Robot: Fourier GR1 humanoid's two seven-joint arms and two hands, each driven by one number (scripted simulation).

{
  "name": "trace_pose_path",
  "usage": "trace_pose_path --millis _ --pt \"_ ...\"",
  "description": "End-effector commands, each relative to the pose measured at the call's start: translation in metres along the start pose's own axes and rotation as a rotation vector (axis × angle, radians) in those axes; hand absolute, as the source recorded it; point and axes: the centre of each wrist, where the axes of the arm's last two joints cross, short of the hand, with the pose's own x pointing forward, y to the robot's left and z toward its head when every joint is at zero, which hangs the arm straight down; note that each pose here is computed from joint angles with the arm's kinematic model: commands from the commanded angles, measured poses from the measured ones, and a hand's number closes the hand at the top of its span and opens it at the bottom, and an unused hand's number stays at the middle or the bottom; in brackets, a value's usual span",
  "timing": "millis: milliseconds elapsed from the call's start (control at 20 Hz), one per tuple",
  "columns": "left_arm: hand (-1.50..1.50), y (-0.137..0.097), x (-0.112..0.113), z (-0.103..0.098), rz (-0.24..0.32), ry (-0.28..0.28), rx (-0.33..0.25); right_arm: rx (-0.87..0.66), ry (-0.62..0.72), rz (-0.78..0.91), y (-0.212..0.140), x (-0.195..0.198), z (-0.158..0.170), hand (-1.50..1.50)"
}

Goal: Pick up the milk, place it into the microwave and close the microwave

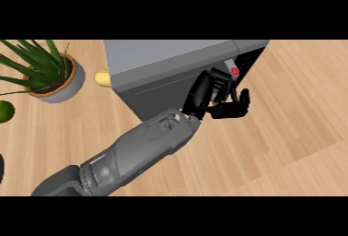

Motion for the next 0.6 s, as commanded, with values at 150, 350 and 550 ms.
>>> trace_pose_path --millis 150,350,550 --pt "-1.5 0.083 -0.037 -0.006 -0.106 0.132 0.287 -0.025 -0.004 0.018 -0.003 0.011 0.005 -1.5" --pt "-1.5 0.09 -0.039 -0.005 -0.089 0.14 0.278 -0.044 0.001 0.034 -0.007 0.018 0.008 -1.5" --pt "-1.5 0.086 -0.041 -0.004 -0.064 0.144 0.253 -0.026 0.0 0.02 -0.003 0.021 0.008 -1.5"
